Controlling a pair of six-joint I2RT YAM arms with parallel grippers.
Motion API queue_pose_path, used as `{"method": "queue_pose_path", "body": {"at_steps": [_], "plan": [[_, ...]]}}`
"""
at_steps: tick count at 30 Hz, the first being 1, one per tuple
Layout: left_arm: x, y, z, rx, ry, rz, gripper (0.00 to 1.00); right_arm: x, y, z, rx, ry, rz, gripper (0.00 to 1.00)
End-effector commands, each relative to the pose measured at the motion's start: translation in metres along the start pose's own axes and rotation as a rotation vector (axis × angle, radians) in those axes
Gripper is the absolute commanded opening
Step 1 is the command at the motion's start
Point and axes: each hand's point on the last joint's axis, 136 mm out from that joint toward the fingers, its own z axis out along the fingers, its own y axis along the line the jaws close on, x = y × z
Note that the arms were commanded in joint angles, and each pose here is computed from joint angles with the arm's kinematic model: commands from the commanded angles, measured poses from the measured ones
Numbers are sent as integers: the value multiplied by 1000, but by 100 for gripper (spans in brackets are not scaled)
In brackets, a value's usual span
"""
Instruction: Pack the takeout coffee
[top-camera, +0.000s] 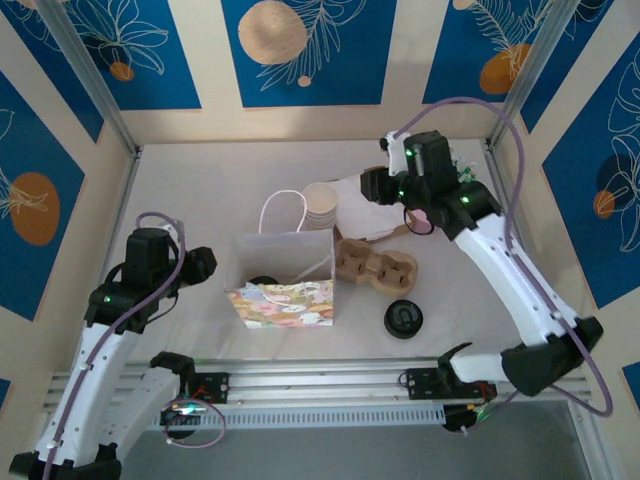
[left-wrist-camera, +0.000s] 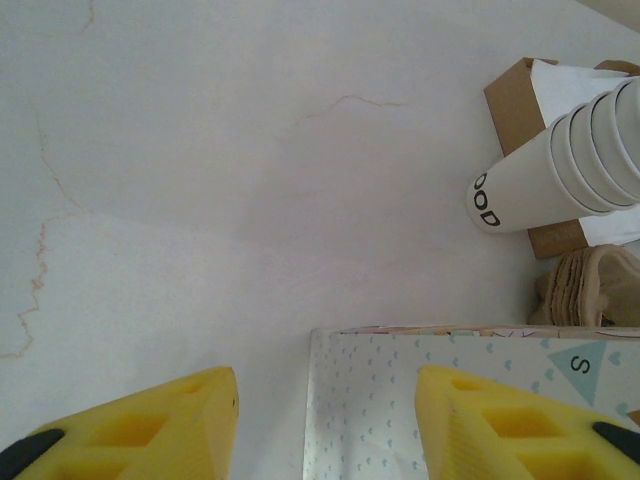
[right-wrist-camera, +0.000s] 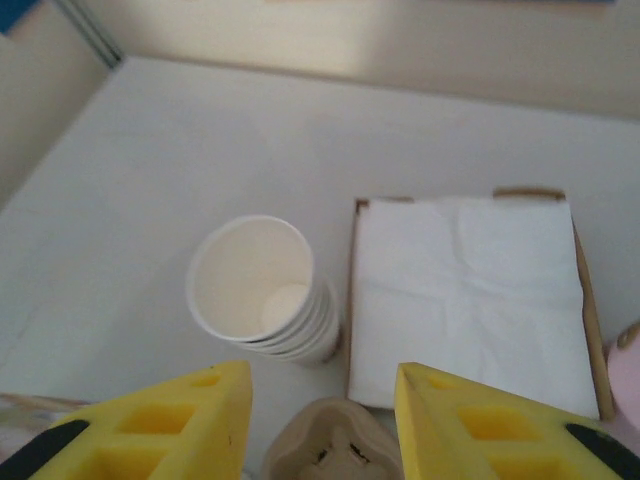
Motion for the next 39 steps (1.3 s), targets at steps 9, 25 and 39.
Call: {"method": "queue_pose_path", "body": {"at_steps": [9, 25, 39], "plan": [[9, 1, 1, 3, 31, 29, 51, 70, -57, 132, 165, 332, 105, 37], [15, 6, 3, -13, 46, 15, 52, 116, -107, 211, 324, 440, 192, 44], [13, 5, 1, -15, 41, 19, 52, 116, -115, 215, 330, 426, 197, 0]]}}
